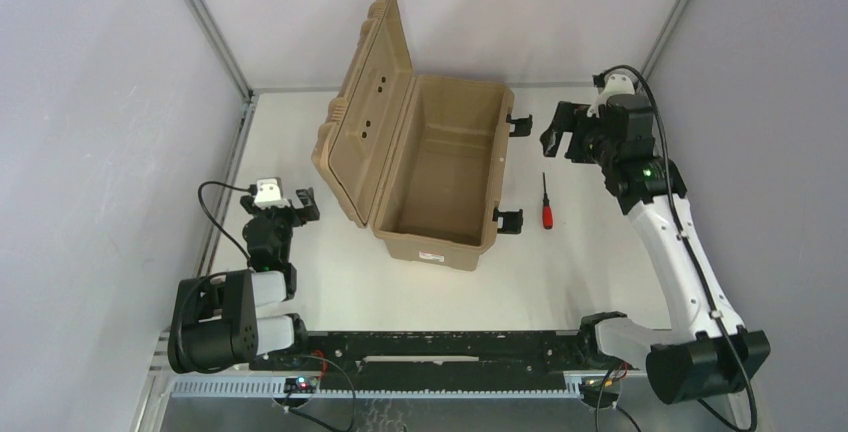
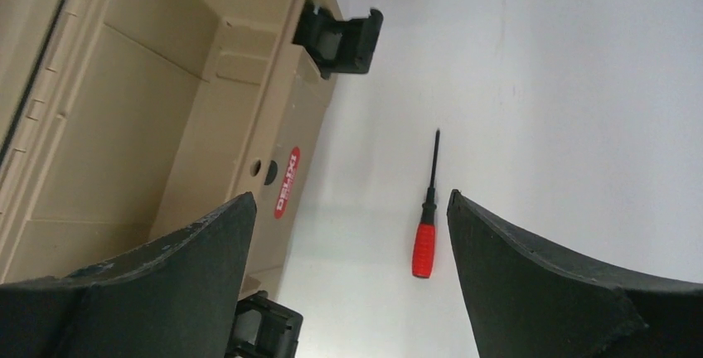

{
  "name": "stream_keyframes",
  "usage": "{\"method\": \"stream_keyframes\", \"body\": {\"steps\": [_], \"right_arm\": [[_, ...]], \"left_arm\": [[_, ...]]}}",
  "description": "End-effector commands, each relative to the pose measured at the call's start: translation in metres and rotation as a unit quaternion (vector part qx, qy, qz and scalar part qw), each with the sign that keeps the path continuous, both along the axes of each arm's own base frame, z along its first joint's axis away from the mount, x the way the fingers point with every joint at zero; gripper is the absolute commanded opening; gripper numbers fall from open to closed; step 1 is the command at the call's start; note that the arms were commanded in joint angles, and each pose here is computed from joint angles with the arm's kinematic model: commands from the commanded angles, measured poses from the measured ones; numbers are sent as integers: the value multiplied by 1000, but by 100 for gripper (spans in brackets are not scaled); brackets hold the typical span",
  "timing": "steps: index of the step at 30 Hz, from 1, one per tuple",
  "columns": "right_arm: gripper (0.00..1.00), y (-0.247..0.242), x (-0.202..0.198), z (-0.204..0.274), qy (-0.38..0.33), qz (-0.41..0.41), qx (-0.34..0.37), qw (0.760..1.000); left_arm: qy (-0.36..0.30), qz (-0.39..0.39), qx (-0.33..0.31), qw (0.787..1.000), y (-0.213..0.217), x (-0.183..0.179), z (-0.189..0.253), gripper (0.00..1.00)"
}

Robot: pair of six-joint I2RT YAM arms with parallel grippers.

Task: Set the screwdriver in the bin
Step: Pick up the screwdriver from the center of the board.

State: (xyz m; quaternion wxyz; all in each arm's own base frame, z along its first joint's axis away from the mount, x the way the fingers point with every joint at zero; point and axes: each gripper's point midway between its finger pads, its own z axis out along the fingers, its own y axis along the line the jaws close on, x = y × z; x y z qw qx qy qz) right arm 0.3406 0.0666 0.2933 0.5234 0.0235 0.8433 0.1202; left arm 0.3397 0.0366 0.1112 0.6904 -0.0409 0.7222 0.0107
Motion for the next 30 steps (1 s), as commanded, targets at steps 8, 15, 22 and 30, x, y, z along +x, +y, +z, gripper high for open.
{"method": "stream_keyframes", "body": {"steps": [8,15,22,30], "right_arm": [[91,-3,17,-66,151,-27,-13,988],[87,-3,26,-132,243,-34,-29,969],[84,-10,24,-183,302,-53,-48,951],[77,-14,14,-234,353,-64,-61,931]], "left_arm": [[-42,0,7,999,1,10,28,100],[-42,0,6,999,1,11,28,100],[-42,0,6,999,1,11,28,100],[-42,1,7,999,1,10,28,100]]}}
